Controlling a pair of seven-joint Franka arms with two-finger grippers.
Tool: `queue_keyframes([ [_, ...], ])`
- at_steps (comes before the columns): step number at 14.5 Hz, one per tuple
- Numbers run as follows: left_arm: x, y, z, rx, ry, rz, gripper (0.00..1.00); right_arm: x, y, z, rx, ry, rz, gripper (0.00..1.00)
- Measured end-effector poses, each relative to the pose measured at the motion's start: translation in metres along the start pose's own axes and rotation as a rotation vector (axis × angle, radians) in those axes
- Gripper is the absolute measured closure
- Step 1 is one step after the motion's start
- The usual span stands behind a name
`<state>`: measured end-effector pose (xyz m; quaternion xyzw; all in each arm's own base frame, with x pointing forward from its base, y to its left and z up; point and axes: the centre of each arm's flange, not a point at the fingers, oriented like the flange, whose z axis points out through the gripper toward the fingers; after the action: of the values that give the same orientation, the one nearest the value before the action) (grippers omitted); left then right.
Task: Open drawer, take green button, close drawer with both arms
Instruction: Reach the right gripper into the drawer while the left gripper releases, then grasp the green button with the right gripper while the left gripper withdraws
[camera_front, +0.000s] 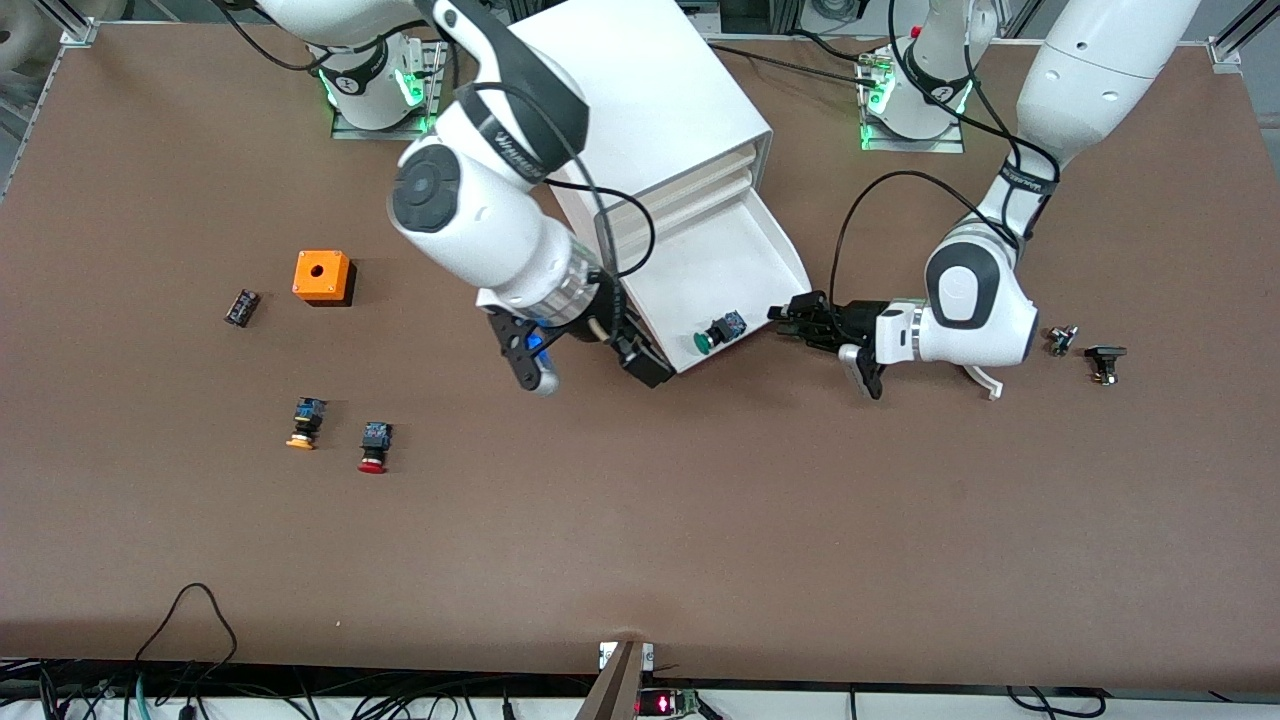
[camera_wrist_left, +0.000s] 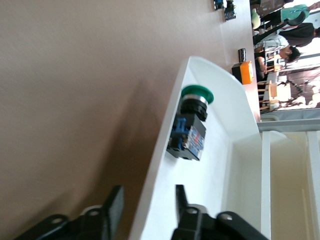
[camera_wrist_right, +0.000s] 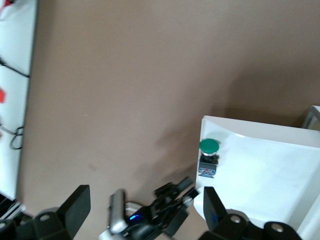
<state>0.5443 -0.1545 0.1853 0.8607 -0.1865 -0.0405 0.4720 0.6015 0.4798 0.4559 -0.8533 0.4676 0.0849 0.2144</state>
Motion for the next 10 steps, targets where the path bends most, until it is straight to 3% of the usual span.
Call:
queue_keyframes([
  [2,0.013,0.005,-0.031,0.047,-0.039,0.015,0.26,-0.017,0.007,0.032,-0.027,0.031,0.009,0.00],
  [5,0.038,0.032,-0.092,0.147,-0.179,-0.017,0.00,-0.040,0.021,0.084,-0.066,0.074,0.005,0.00],
  [7,0.053,0.059,-0.135,0.250,-0.264,-0.063,0.00,-0.060,0.035,0.119,-0.095,0.113,0.002,0.00],
  [10,0.070,0.105,-0.193,0.411,-0.342,-0.146,0.00,-0.087,0.055,0.161,-0.126,0.131,0.004,0.00],
])
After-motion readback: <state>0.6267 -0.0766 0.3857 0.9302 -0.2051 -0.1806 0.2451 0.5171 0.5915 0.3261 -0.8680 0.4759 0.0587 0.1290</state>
